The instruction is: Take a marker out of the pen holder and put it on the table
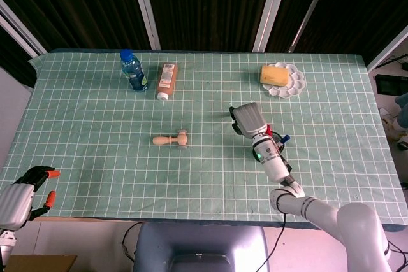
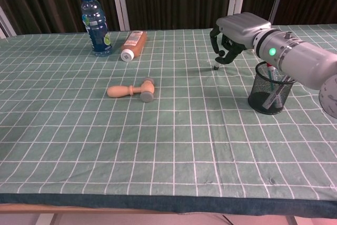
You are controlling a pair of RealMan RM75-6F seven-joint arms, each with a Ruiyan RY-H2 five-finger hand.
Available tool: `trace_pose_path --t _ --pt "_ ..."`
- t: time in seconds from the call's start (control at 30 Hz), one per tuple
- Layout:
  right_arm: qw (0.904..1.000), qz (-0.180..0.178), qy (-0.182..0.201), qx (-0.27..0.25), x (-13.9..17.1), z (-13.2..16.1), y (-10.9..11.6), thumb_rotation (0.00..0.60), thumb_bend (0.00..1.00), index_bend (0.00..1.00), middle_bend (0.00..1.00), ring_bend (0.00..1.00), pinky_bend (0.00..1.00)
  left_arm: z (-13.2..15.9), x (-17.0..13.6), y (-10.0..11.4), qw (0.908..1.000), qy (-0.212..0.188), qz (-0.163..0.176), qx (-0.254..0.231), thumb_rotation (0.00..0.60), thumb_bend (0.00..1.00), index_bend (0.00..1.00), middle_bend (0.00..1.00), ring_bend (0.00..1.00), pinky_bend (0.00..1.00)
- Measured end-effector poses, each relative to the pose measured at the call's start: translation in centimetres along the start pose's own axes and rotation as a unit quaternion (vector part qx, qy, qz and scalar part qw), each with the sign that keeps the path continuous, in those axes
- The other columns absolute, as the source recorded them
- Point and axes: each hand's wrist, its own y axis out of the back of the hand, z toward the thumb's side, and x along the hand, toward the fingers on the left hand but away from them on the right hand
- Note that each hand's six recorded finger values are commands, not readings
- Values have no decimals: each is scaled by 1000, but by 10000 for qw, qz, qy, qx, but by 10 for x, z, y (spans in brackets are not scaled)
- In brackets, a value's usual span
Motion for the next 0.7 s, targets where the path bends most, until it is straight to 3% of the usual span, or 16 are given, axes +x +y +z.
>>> trace_pose_path --t 0.17,0.27,0.4,0.57,0.7 --pt "9997 89 20 -239 5 -7 5 600 271 195 1000 1000 987 1 0 -1 10000 -8 -22 22 600 479 304 222 170 376" --pt "9991 109 34 -418 11 -14 12 600 219 117 1000 1000 978 1 0 -2 10000 -3 -39 33 600 479 304 223 170 377" --pt "9973 -24 52 -735 25 -27 27 600 217 154 1000 1000 964 0 1 -2 10000 17 -49 37 600 478 304 223 172 377" --pt "9915 -689 59 -1104 57 -53 57 600 217 298 1000 1000 923 1 1 -3 10000 15 -78 59 600 479 304 223 174 378" --pt "9835 -1286 0 -1270 105 -85 83 600 217 383 968 939 867 1 1 -4 9999 15 -96 97 600 479 305 224 174 378"
